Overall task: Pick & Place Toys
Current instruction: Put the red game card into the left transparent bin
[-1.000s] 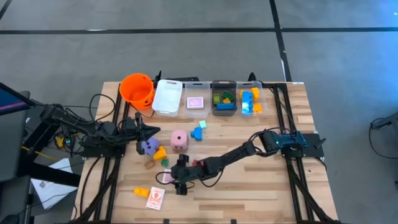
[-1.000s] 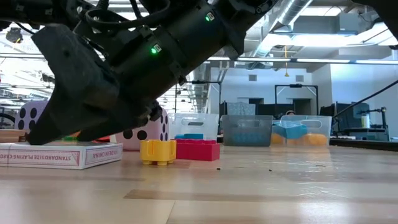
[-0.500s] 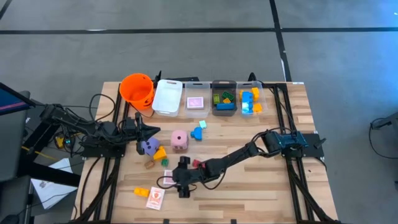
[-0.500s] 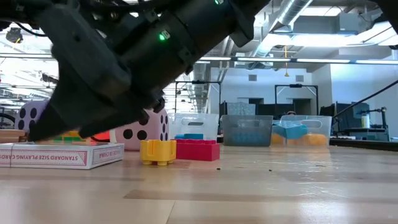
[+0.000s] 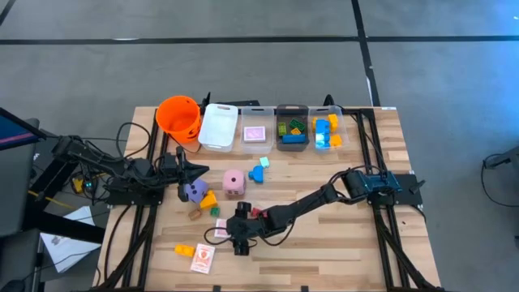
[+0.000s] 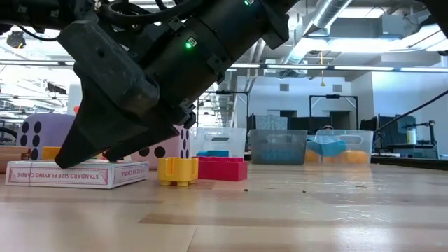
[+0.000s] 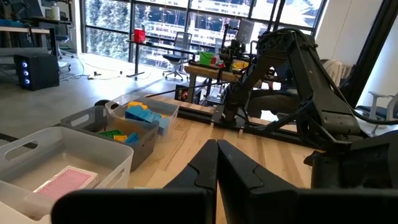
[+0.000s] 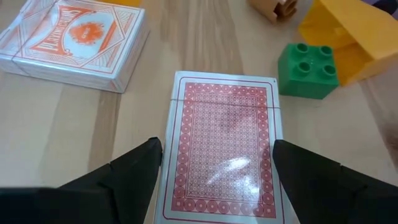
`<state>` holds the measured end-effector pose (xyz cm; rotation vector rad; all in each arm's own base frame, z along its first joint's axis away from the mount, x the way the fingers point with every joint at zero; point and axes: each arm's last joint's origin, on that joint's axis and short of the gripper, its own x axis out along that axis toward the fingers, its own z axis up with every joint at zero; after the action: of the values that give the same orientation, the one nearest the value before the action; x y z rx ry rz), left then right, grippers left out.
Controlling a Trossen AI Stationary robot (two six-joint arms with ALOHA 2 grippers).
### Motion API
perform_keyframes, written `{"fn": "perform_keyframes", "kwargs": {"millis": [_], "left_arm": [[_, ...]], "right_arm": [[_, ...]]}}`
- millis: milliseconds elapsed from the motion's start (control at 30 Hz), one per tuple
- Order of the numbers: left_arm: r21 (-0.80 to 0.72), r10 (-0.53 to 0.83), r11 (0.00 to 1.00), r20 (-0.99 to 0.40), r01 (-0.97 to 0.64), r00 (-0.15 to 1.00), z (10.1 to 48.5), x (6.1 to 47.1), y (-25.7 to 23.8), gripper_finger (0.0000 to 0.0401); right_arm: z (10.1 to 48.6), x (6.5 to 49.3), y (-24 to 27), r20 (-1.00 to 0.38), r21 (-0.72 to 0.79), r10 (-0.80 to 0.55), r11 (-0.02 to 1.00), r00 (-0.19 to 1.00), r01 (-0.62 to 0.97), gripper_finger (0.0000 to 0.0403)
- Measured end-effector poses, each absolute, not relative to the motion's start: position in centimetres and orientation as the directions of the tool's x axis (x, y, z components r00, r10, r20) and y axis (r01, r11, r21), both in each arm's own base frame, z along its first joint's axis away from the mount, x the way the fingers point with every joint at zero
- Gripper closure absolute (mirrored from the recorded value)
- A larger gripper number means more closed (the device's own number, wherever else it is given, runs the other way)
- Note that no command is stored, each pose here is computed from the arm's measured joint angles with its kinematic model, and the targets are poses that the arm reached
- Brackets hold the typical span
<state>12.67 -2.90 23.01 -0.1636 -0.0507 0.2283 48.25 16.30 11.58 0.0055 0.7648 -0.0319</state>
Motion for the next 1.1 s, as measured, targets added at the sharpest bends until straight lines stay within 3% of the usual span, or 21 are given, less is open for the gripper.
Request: {"fn": "perform_keyframes", "kwargs": {"millis": [400,1100], "left_arm": [[-0.167,0.229,0.961,0.032,-0.221,0.973,23.02,12.67,-2.9,0.0401],[-0.167,0.229,0.961,0.032,-0.221,0.973,23.02,12.67,-2.9,0.0401]], "right_arm": [[11.53,48.47,16.0,-0.675,0.01,-0.053,0.997,0.736,0.081,0.0096],[11.66,48.65,16.14,-0.671,0.084,0.03,0.996,0.741,0.036,0.0096]]}}
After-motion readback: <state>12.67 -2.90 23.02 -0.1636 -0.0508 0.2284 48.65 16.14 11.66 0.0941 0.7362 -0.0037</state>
